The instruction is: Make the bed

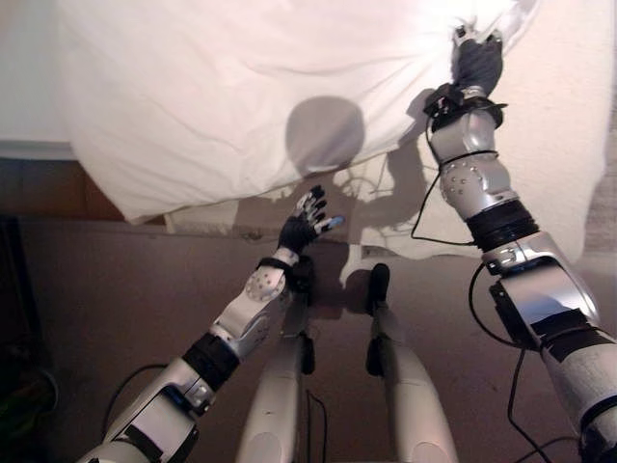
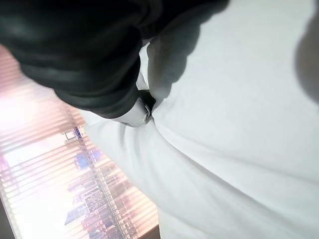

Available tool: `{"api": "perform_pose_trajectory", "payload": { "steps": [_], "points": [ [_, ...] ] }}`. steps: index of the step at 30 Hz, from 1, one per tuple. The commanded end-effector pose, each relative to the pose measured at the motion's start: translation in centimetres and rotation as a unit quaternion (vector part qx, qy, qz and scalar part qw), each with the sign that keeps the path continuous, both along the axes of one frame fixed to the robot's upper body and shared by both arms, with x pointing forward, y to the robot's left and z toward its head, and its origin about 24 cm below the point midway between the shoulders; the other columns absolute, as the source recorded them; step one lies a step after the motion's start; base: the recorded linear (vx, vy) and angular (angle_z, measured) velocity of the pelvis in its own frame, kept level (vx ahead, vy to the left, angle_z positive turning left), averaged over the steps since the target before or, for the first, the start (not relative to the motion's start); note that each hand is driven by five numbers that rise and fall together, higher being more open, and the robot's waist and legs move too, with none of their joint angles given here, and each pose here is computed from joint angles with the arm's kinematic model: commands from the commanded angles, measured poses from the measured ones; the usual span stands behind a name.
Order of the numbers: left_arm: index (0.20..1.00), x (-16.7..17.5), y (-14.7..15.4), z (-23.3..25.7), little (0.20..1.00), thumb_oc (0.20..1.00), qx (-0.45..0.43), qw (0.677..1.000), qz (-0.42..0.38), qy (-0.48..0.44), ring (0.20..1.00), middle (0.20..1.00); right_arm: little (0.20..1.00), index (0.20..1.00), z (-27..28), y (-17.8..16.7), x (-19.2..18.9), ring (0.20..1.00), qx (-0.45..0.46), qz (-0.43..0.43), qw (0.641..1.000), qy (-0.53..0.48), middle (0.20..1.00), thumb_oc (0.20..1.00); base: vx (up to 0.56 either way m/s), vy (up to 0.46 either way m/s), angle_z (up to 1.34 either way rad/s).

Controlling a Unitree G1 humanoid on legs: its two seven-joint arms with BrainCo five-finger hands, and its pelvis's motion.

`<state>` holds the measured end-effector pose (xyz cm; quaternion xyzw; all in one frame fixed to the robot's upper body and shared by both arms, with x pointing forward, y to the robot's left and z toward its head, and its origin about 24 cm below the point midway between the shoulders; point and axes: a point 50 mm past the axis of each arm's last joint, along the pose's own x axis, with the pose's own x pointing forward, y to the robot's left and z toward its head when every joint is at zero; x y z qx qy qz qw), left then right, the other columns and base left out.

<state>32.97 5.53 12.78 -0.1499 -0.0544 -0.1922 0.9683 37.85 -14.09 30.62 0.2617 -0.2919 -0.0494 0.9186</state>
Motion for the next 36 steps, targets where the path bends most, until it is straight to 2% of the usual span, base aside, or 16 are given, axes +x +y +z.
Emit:
{"api": "perform_pose_trajectory", "payload": {
  "steps": [1, 2, 3, 6, 13, 26, 31, 36],
  "points": [
    [1.0, -0.6, -0.6, -1.5, 1.0, 1.0, -0.067, 0.996, -0.019, 0.056, 1.0, 1.0, 0.2, 0.2, 3.3, -0.7, -2.6, 0.2, -0.006, 0.004, 0.994, -0.111, 0.2, 0.2, -0.04, -0.012, -0.2],
    [1.0, -0.3, -2.0, -1.3, 1.0, 1.0, -0.11, 0.989, -0.035, 0.088, 1.0, 1.0, 0.2, 0.2, 2.0, -0.5, -2.5, 0.2, 0.0, 0.017, 0.995, -0.099, 0.2, 0.2, -0.03, -0.014, -0.1],
    [1.0, -0.2, -2.0, -1.3, 1.0, 1.0, -0.11, 0.989, -0.036, 0.089, 1.0, 1.0, 0.2, 0.2, 2.0, -0.6, -2.5, 0.2, 0.0, 0.017, 0.995, -0.099, 0.2, 0.2, -0.06, -0.034, -0.04],
    [1.0, 0.5, -3.7, -1.0, 1.0, 1.0, -0.214, 0.964, -0.035, 0.154, 1.0, 1.0, 0.2, 0.2, 0.3, -0.3, -2.5, 0.2, -0.009, 0.028, 0.997, -0.078, 0.2, 0.2, -0.04, -0.04, 0.01],
    [1.0, 1.1, -4.6, 0.3, 1.0, 1.0, -0.354, 0.912, -0.025, 0.208, 1.0, 1.0, 0.2, 0.2, -1.5, 0.1, -2.6, 0.2, -0.011, 0.035, 0.998, -0.049, 0.2, 0.2, -0.03, -0.048, 0.01],
    [1.0, 2.4, -3.8, 2.5, 1.0, 1.0, -0.394, 0.898, 0.004, 0.199, 1.0, 1.0, 0.2, 0.2, -3.1, -0.3, -2.7, 0.2, 0.014, 0.03, 0.999, -0.027, 0.2, 0.2, -0.01, -0.037, 0.01],
    [1.0, 4.3, -2.3, 5.5, 1.0, 1.0, -0.391, 0.907, 0.032, 0.156, 1.0, 1.0, 0.2, 0.2, -4.1, -0.3, -2.6, 0.2, 0.024, 0.034, 0.999, -0.016, 0.2, 0.2, -0.01, -0.015, 0.01],
    [1.0, 5.5, -1.0, 7.4, 1.0, 1.0, -0.425, 0.889, 0.092, 0.144, 1.0, 1.0, 0.2, 0.2, -5.2, -0.4, -3.4, 0.2, 0.055, 0.037, 0.998, -0.013, 0.2, 0.2, 0.0, -0.004, 0.05]
  ]
}}
